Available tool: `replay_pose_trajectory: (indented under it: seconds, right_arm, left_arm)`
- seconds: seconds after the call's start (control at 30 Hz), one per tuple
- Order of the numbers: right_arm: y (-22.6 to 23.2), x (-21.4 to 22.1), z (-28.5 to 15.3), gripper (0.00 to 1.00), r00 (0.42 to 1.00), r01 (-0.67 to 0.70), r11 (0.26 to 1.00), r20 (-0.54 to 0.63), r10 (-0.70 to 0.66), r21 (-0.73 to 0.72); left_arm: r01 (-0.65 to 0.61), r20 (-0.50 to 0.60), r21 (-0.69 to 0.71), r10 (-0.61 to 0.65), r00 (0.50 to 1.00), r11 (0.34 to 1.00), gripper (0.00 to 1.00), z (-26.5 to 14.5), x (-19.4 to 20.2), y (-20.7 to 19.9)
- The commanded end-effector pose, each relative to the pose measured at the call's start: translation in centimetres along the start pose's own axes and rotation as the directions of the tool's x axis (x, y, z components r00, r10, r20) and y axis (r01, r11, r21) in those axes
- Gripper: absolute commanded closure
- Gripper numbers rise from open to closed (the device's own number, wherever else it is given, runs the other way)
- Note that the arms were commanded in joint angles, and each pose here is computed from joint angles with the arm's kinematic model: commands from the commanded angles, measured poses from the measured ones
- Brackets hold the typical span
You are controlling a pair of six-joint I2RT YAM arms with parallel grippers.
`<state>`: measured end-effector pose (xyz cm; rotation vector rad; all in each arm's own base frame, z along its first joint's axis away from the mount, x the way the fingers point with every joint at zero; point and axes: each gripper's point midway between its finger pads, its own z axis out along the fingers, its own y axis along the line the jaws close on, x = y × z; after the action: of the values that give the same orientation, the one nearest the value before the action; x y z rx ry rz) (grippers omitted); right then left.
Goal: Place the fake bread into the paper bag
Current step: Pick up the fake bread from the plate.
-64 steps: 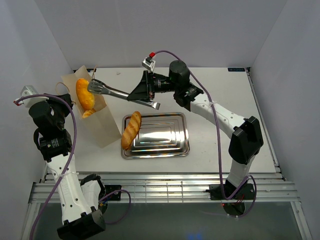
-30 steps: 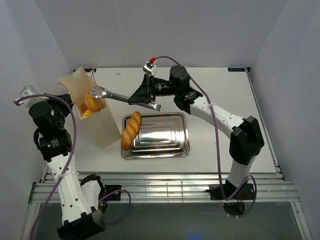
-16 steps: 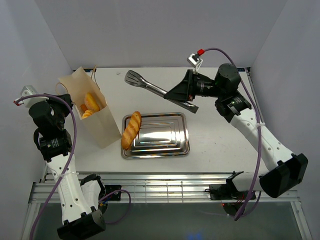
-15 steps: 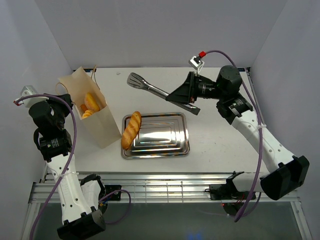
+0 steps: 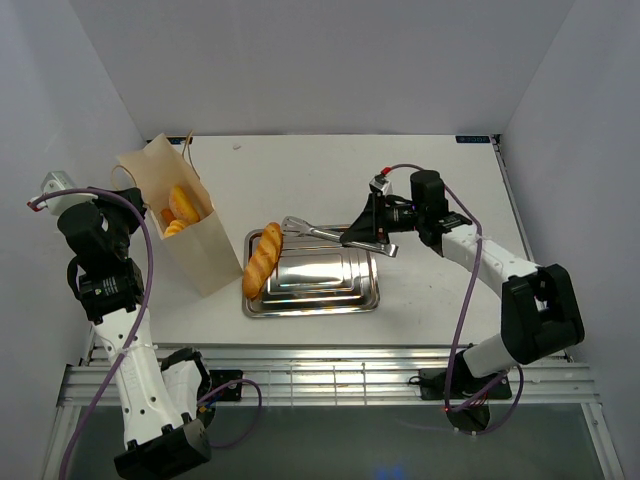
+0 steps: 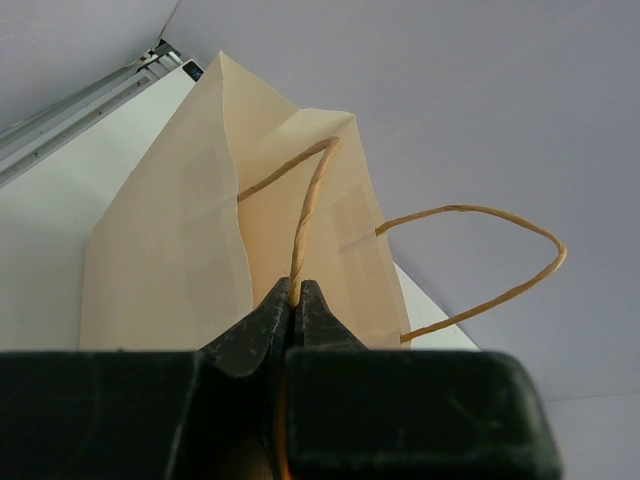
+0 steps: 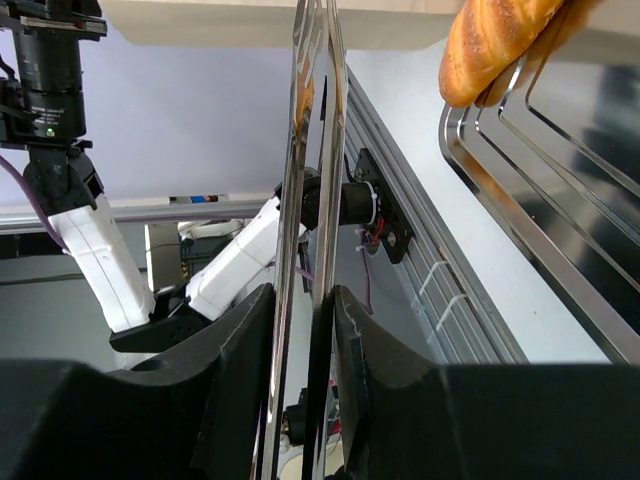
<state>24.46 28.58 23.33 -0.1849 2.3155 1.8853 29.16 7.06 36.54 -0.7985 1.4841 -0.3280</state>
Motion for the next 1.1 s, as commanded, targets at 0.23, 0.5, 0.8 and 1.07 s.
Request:
replay_pose_trajectory:
  seconds: [0.23,0.5,0.8,1.07]
  right_arm:
    - [-2.9,0.2,1.0,0.60,0.998,0.028,1.000,-0.062,-0.028,-0.012]
    - [-5.5,0.3,1.6,0.59,0.997,-0.001,1.000,-0.082,0.004,0.031]
    - [-7.6,0.5,2.0,0.57,0.995,-0.024,0.997,-0.100,0.031,0.071]
    - [-9.4,0.0,2.8,0.54,0.993,-0.047,0.995,-0.107,0.057,0.089]
  left_arm:
    - [-0.016,0.022,0.030,0.016,1.000,0.999,1.00,-1.0,-0.9,-1.0]
    - [-0.020,0.021,0.024,0.020,1.000,1.000,1.00,-0.9,-0.7,-0.8]
    - [-0.020,0.019,0.024,0.020,1.000,1.000,1.00,-1.0,-0.7,-0.8]
    - [-0.011,0.012,0.032,0.011,1.000,0.999,1.00,-0.9,-0.5,-0.9]
